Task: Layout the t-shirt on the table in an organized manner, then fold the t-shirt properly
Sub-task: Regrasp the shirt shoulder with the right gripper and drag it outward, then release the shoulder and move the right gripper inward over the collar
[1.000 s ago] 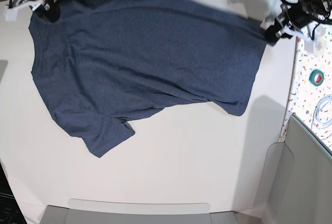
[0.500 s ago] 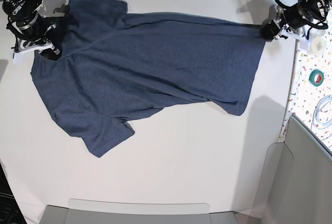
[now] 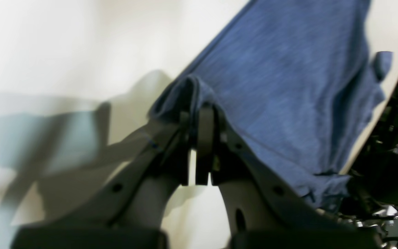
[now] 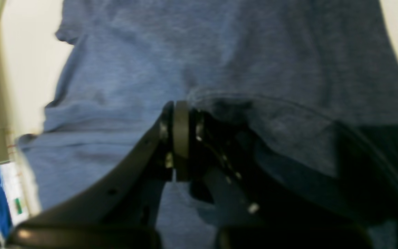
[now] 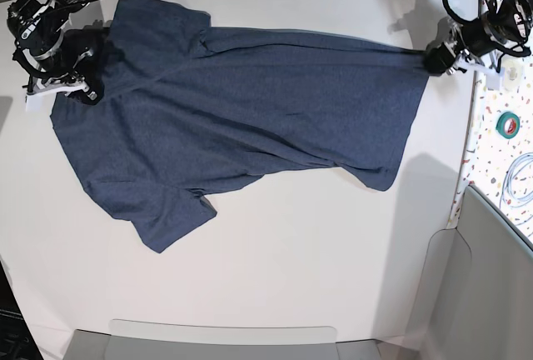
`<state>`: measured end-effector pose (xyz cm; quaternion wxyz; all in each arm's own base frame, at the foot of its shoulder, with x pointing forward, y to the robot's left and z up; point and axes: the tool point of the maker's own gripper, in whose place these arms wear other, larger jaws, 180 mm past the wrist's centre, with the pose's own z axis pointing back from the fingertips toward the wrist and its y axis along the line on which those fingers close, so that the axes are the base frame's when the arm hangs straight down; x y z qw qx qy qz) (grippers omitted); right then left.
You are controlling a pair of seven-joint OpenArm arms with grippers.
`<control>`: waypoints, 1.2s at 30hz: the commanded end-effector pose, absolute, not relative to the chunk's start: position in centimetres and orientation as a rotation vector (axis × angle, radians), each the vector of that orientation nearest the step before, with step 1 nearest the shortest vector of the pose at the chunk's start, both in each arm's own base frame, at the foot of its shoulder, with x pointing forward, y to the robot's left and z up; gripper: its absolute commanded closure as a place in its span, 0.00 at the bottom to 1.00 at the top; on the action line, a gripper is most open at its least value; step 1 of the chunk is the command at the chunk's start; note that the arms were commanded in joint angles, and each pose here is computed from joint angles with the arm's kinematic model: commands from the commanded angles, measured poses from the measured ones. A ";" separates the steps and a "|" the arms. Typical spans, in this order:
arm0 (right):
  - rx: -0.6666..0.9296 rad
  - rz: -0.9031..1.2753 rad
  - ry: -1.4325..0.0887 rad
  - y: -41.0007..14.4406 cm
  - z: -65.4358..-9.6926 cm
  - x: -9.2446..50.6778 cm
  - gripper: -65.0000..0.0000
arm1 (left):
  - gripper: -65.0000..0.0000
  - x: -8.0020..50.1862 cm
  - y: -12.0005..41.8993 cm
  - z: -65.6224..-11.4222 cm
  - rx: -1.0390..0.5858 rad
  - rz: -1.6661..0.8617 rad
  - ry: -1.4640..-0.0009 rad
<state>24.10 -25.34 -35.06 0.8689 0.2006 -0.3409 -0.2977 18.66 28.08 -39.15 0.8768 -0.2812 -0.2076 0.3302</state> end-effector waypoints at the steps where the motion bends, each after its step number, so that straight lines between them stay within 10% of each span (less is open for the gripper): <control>1: 0.400 -0.612 -0.751 -25.9 -34.2 24.6 1.00 | 1.00 19.0 28.5 -38.4 -0.583 0.671 -0.456; 6: 0.361 -0.607 -0.724 -26.2 -34.7 24.4 0.94 | 0.82 18.8 28.4 -38.4 -0.587 0.672 -0.442; 14: 0.421 -0.537 -0.738 -24.1 -34.0 25.6 0.43 | 0.67 19.0 28.3 -38.0 -0.597 0.661 -0.450; 36: 0.586 -0.761 -0.805 -26.9 -33.5 16.8 0.42 | 0.67 17.0 30.5 -36.5 -0.560 0.693 -0.463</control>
